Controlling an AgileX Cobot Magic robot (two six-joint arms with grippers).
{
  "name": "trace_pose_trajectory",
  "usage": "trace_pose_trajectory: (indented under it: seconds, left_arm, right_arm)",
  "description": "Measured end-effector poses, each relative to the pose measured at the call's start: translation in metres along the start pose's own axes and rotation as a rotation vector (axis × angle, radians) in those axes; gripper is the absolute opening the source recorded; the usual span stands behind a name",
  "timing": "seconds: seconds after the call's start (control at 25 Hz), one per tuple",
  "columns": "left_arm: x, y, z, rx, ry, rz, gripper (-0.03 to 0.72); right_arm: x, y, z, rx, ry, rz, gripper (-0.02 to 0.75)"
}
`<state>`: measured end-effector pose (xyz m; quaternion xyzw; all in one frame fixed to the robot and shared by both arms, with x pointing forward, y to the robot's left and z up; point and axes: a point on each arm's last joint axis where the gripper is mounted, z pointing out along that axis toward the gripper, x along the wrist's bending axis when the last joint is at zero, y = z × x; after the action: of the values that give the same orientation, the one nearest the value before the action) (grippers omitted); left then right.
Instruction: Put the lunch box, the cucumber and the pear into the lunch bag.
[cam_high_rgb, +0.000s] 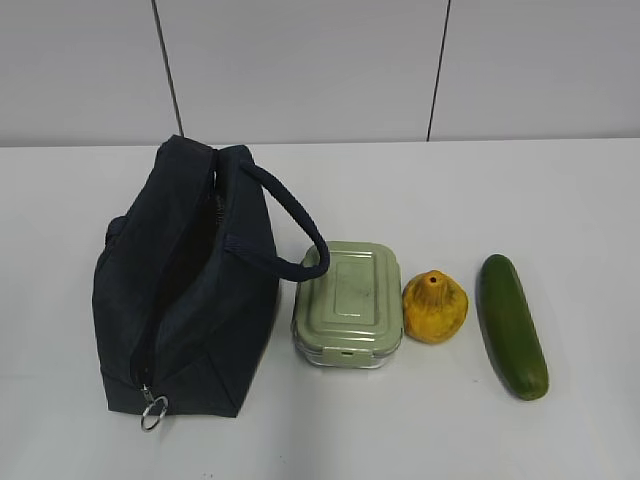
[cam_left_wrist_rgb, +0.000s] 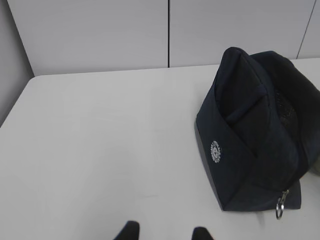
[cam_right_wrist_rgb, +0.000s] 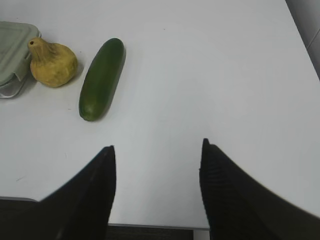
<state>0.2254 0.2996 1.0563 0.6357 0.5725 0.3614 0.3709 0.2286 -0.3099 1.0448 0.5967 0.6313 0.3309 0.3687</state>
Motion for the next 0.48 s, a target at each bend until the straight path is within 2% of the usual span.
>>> trace_pose_trajectory:
  seconds: [0.48]
  left_arm:
    - [0.0, 0.0, 0.0, 0.0, 0.0, 0.0, 0.199]
  right_arm:
    - [0.0, 0.0, 0.0, 0.0, 0.0, 0.0, 0.425]
